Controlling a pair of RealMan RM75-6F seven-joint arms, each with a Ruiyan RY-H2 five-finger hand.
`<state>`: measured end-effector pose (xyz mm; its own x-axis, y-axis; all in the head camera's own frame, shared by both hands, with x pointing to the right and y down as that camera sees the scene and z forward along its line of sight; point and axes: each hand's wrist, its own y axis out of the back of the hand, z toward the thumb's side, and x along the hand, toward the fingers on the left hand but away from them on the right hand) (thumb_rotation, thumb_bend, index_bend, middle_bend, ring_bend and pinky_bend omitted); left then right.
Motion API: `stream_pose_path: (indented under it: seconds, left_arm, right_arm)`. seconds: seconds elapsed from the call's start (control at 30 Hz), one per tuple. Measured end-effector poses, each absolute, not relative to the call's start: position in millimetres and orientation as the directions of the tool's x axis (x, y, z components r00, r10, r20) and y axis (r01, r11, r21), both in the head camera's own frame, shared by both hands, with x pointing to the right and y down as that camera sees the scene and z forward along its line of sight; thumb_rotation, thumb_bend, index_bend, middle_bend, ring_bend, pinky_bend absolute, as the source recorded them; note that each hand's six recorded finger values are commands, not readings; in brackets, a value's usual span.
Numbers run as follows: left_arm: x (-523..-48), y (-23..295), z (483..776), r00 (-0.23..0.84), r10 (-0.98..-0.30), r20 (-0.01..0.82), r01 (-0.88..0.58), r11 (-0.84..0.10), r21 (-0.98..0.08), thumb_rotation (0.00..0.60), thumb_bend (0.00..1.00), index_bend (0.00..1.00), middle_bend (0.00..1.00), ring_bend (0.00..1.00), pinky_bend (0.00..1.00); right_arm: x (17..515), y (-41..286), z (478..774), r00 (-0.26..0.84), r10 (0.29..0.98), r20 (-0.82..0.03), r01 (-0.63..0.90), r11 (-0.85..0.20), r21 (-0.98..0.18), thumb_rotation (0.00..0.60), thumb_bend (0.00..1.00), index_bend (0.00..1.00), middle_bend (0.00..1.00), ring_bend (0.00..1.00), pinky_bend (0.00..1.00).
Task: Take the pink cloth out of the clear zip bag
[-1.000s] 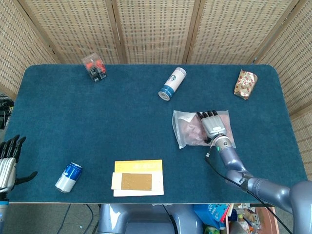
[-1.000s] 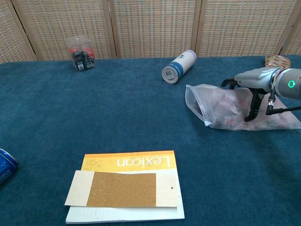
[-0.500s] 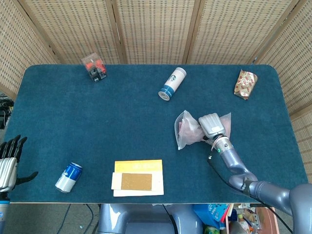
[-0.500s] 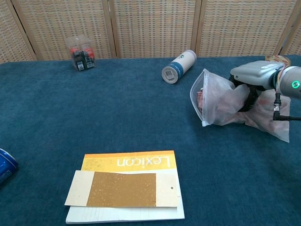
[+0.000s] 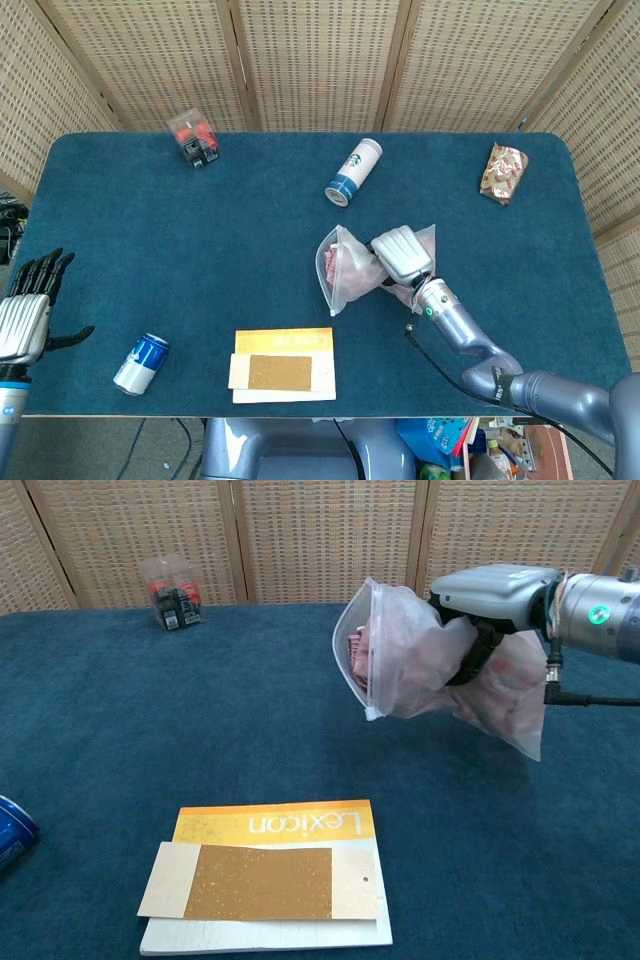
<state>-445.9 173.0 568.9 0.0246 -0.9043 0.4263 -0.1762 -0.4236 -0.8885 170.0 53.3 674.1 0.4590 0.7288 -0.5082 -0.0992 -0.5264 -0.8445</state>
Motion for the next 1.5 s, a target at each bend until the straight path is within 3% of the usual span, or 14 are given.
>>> stream_pose_path:
  seconds: [0.23,0.5,0.67,0.87,1.03,1.5]
  left_arm:
    - [-416.0,120.3,564.5,0.157,-0.897,0.413,-0.215,-0.439,-0.872,0.6,0.11,0.0,0.0,0.0,0.0]
    - [-376.9,89.0,564.0,0.264,-0.868,0.42,-0.272,-0.484,-0.832,0.6,0.11,0.0,0.0,0.0,0.0]
    - [-349.3,75.9,569.5,0.322,-0.848,0.421,-0.293,-0.513,-0.807,0.6,0.11,0.07,0.0,0.0,0.0]
    - [-326.4,69.6,577.3,0.358,-0.827,0.433,-0.292,-0.54,-0.789,0.6,0.11,0.13,0.0,0.0,0.0]
    - [-304.8,66.4,584.9,0.391,-0.807,0.442,-0.306,-0.567,-0.765,0.6,0.11,0.25,0.0,0.0,0.0]
    - [-258.6,59.6,601.2,0.438,-0.777,0.452,-0.28,-0.596,-0.753,0.6,0.11,0.29,0.0,0.0,0.0]
  right_arm:
    - [106.5,47.2,660.8,0.507,0.717,-0.479,-0.083,-0.512,-0.855,0.6,0.85,0.69,0.75,0.7,0.75]
    - [40.7,47.0,649.7,0.531,0.709,-0.464,-0.049,-0.521,-0.852,0.6,0.85,0.7,0.75,0.7,0.75]
    - [17.7,41.9,642.0,0.52,0.724,-0.452,-0.015,-0.522,-0.853,0.6,0.85,0.7,0.75,0.7,0.75]
    - [2.6,36.4,636.7,0.506,0.737,-0.447,0.008,-0.522,-0.853,0.6,0.85,0.7,0.75,0.7,0.75]
    - [-4.9,35.1,634.3,0.501,0.74,-0.449,0.01,-0.523,-0.852,0.6,0.85,0.7,0.75,0.7,0.75]
    - [-2.1,37.2,634.8,0.491,0.74,-0.459,0.0,-0.527,-0.85,0.6,0.86,0.7,0.75,0.7,0.75]
